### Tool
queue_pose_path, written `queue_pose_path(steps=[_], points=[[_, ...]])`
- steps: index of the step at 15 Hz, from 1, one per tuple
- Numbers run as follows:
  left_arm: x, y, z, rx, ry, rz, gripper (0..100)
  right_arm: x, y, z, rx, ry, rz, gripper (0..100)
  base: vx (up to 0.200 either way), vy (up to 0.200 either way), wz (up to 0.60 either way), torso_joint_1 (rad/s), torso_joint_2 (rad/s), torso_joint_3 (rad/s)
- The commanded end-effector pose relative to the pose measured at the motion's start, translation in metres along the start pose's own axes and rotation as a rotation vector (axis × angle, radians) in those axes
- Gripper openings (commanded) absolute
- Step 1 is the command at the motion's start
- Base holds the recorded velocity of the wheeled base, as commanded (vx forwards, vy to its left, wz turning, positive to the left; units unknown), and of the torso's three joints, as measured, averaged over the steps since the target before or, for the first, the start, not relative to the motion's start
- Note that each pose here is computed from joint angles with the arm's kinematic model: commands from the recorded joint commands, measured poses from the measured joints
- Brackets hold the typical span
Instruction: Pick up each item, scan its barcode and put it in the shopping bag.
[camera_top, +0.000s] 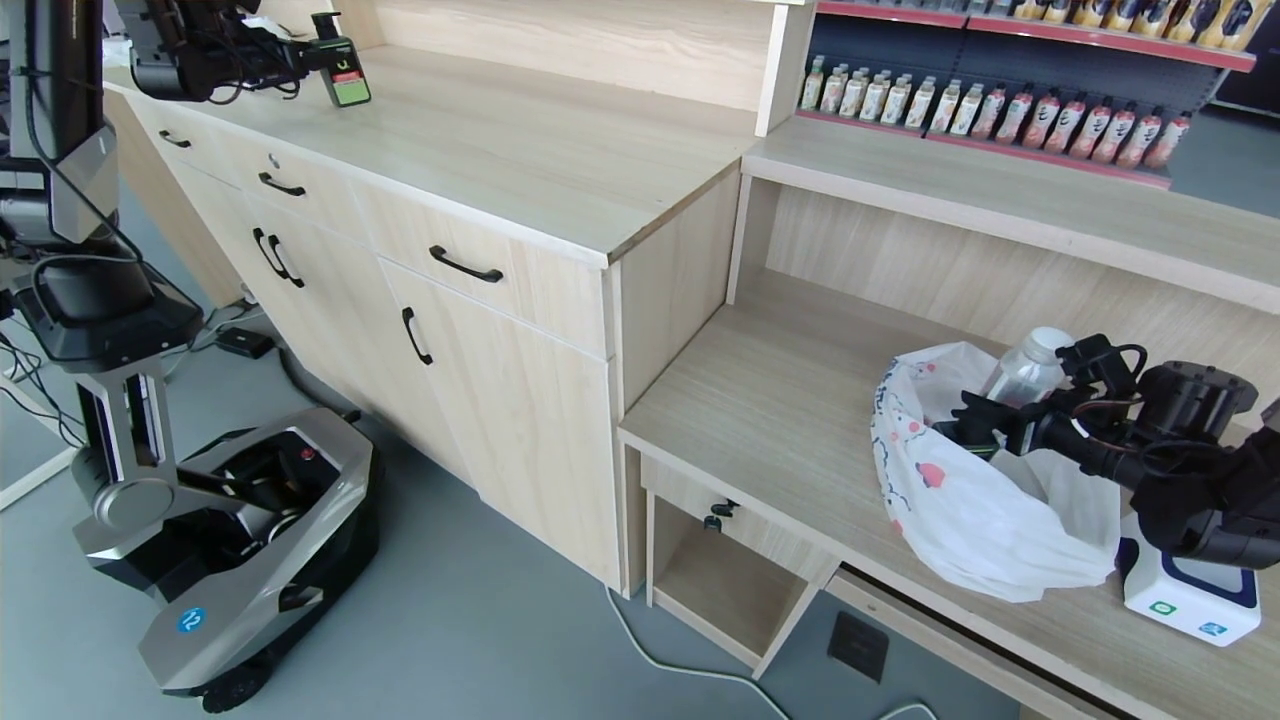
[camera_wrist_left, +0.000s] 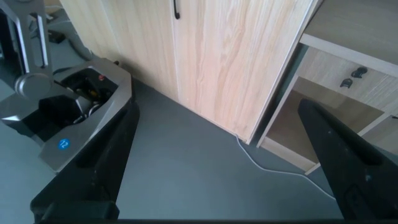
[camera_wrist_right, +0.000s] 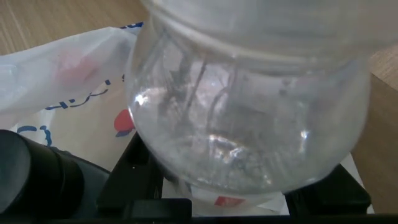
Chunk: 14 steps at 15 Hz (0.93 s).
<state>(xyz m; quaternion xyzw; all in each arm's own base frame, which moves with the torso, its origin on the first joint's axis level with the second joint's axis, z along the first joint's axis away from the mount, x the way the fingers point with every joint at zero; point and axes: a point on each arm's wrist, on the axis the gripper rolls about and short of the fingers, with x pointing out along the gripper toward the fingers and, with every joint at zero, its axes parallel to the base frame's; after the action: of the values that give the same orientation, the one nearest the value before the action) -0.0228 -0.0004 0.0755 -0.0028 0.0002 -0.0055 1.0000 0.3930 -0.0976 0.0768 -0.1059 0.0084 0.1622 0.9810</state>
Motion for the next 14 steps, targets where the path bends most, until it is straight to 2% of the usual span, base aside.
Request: queue_pose_path(steps=[1,9,10,14], points=[[0.0,0.0,0.0,-0.001,0.0,0.0,100,0.0019,0.0013,-0.0039,0.0,0.003,0.005,0,0.0,0.0,0.0,0.0,0.0,0.0],[0.0,0.0,0.0,-0.001,0.0,0.0,100,0.0002,0.0012,-0.0051,-0.003,0.008,0.003,0,0.0,0.0,0.0,0.0,0.0,0.0],[0.0,0.0,0.0,-0.001,0.0,0.0,100,0.0,0.0014,-0.0054,-0.003,0.01,0.003,100,0.0,0.0,0.0,0.0,0.0,0.0],[0.0,0.0,0.0,-0.001,0.0,0.0,100,-0.0026,-0.001,-0.0009,-0.007,0.004,-0.006,100,0.0,0.0,0.0,0.0,0.0,0.0]])
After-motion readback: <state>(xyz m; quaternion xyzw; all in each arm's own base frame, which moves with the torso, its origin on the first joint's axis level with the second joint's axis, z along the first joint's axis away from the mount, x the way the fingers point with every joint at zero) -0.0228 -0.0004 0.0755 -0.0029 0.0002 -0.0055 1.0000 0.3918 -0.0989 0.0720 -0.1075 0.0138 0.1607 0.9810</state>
